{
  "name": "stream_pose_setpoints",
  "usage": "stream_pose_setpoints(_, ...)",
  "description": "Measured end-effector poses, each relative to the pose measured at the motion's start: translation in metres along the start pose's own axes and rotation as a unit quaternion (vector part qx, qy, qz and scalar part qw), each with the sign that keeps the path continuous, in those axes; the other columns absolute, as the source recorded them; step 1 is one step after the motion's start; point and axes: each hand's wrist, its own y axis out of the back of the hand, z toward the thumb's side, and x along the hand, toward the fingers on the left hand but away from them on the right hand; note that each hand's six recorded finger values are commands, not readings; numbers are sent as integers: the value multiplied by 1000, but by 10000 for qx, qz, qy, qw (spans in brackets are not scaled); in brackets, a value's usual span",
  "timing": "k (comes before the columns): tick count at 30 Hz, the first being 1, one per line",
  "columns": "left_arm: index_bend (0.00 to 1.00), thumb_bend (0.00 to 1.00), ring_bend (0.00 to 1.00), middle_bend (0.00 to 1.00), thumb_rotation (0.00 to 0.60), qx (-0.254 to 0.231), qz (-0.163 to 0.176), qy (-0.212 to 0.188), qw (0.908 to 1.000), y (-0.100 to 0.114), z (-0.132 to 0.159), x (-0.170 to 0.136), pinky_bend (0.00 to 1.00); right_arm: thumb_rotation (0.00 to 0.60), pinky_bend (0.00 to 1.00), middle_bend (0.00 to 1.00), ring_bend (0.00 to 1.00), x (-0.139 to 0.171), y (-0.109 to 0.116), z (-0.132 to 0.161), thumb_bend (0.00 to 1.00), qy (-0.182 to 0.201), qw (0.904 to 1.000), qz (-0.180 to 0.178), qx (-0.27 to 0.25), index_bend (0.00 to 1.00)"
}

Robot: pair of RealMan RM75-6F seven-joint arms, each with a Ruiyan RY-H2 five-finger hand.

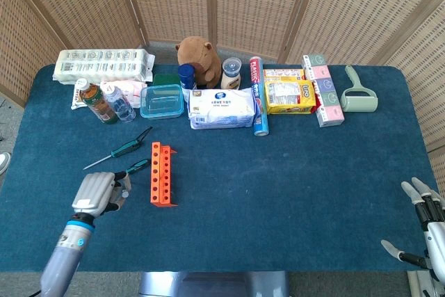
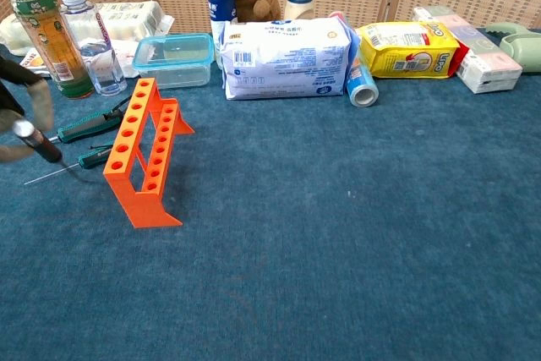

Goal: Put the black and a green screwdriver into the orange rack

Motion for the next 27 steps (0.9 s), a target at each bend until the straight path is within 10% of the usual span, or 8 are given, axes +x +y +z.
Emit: stream_pose_setpoints(27,571,500,823,893,600,-471,289,-1266,9904,67,21,-78,856,600,0,0,5,-1,-9,1,25,-59,9998,142,107,0)
